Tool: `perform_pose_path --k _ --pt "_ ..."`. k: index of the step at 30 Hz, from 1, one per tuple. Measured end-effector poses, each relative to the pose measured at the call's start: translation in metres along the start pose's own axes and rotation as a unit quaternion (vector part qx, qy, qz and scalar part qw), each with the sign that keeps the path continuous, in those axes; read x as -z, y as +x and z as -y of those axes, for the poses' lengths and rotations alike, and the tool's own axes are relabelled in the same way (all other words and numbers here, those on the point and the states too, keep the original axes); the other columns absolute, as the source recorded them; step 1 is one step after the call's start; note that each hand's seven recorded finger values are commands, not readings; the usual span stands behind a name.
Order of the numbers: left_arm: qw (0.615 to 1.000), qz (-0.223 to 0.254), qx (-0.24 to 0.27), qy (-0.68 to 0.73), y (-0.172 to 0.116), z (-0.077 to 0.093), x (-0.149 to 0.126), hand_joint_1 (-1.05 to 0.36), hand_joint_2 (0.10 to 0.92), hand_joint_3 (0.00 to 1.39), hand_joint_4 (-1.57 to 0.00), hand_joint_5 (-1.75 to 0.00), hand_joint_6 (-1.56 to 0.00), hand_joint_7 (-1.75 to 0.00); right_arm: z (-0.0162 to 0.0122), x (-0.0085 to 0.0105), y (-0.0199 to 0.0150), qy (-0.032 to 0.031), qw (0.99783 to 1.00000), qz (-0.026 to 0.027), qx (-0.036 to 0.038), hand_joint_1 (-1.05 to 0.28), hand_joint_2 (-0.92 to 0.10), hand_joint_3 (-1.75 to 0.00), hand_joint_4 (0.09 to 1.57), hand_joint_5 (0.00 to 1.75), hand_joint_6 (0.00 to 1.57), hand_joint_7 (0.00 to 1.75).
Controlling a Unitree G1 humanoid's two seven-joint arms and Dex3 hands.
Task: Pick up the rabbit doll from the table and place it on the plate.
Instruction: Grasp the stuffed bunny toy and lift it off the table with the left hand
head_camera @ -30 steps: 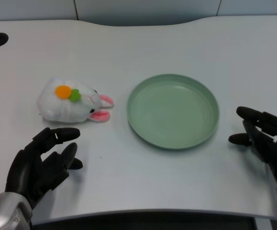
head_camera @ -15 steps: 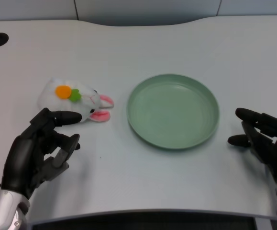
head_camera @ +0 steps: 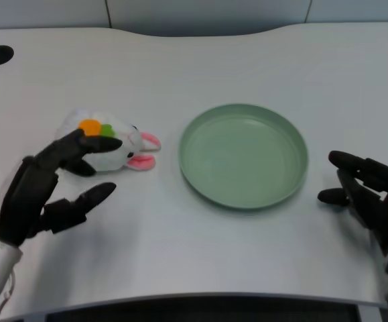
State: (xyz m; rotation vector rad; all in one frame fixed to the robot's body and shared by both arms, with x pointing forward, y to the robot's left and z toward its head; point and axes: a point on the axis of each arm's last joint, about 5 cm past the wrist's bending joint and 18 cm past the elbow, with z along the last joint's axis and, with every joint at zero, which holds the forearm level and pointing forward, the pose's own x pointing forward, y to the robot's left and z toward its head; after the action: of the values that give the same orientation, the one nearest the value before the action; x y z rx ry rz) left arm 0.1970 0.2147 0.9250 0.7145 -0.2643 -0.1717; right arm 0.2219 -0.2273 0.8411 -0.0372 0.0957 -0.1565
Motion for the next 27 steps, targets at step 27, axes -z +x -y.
perform_pose_path --k 27 --pt "0.886 -0.044 0.214 0.409 0.084 -0.046 -0.041 -0.92 0.919 0.04 0.00 0.00 -0.07 0.00 -0.0074 0.0017 0.0000 -0.0006 0.99997 -0.0033 -0.0074 -0.40 -0.92 -0.18 0.88 0.85 1.03 0.01"
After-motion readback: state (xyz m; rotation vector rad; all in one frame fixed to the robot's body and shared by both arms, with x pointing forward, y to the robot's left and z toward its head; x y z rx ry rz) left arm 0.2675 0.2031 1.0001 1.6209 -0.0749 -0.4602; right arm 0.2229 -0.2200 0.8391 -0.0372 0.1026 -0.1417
